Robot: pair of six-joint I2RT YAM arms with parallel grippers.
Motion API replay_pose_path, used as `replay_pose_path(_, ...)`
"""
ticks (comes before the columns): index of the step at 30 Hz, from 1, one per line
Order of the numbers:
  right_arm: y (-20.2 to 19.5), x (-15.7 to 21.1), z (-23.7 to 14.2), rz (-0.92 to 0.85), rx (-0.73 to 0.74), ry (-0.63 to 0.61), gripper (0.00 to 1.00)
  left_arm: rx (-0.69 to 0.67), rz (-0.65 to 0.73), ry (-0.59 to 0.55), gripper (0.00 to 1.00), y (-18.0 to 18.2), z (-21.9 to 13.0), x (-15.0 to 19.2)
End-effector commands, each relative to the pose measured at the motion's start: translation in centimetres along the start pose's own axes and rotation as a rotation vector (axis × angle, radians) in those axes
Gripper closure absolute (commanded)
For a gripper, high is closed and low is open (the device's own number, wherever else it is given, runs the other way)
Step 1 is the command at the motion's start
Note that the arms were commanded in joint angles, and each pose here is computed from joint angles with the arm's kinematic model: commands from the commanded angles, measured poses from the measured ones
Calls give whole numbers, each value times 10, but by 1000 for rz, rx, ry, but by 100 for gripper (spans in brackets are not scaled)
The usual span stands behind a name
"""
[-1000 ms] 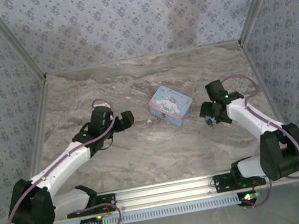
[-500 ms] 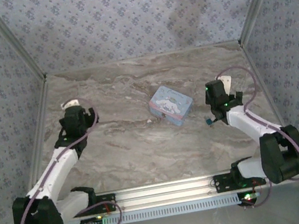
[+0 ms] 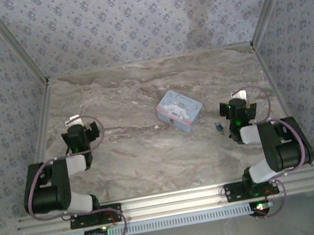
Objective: Unlock a padlock with a key
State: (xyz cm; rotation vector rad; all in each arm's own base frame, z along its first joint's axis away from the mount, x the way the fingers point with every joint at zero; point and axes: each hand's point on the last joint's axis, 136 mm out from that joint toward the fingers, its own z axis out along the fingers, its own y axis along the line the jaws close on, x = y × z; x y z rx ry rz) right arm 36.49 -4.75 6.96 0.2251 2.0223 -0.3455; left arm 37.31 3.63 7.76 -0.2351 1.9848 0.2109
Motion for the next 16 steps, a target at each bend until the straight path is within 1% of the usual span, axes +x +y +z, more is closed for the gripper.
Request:
replay_pose_path(1,15,-26,5,6,-104,-119,0,46,36,-83,2,-14,5,-24)
replay_pose_path(2,8,-21,4,57,-70,-74,0,63,35,-59,2,-14,9,-19)
replay_pose_path(3,8,-27,4,29,-64,-115,0,49,13,-89,2,-9,10,-23)
replay_pose_path(4,10,-27,4,16,-62,-122,0,33,6,-63,2,-6,10,-21)
replay_pose_path(6,11,-26,5,26,-95,-99,0,28,8,-78,2,-6,10,-21)
replay_pose_path(7,10,-26,5,27,-91,-104,0,22,9,-65,2,-6,9,-21)
replay_pose_path(10,12,-25,7,28,-104,-89,0,19,11,-66,2,-6,9,-21)
replay_pose_path(16,11,-26,6,30,-103,-100,0,16,18,-76,2,-7,8,-22)
